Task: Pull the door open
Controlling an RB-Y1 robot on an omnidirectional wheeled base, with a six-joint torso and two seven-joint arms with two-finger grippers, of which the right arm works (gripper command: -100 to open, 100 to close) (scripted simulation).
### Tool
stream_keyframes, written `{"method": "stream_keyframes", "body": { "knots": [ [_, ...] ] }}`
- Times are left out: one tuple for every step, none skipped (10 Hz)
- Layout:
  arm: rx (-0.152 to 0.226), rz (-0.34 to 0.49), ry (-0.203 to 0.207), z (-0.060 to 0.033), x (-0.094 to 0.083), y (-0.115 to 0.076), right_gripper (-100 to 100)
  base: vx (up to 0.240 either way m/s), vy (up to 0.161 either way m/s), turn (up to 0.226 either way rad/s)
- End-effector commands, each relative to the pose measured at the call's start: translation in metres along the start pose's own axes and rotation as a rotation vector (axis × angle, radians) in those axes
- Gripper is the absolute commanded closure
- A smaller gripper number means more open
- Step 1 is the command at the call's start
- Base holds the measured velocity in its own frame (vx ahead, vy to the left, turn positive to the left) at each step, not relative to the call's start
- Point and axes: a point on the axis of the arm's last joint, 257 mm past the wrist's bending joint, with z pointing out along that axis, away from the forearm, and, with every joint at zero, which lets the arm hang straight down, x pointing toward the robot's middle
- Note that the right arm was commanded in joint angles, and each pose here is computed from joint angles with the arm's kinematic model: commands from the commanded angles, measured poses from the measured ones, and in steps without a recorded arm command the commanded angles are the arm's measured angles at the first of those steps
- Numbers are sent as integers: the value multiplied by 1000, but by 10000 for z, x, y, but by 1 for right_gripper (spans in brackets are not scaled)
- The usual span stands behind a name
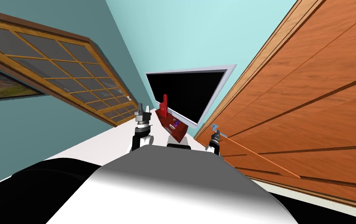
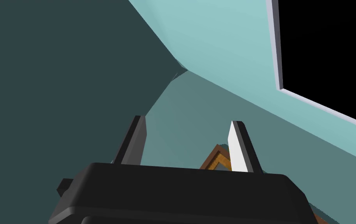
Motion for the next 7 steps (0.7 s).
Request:
{"method": "stream_keyframes", "body": {
  "knots": [
    [1, 0, -23, 16, -95, -20, -100, 23, -67, 141],
    [1, 1, -42, 23, -173, -21, -100, 14, -47, 113],
    [1, 2, -59, 28, -241, -21, -100, 13, -47, 221],
    [1, 4, -88, 34, -351, -22, -100, 14, -66, 268],
    [1, 6, -108, 36, -431, -23, -100, 29, -81, 261],
    [1, 5, -94, 47, -380, -18, -100, 15, -41, 50],
    [1, 5, -94, 47, -380, -18, 100, -3, 5, -45]
  ]
}}
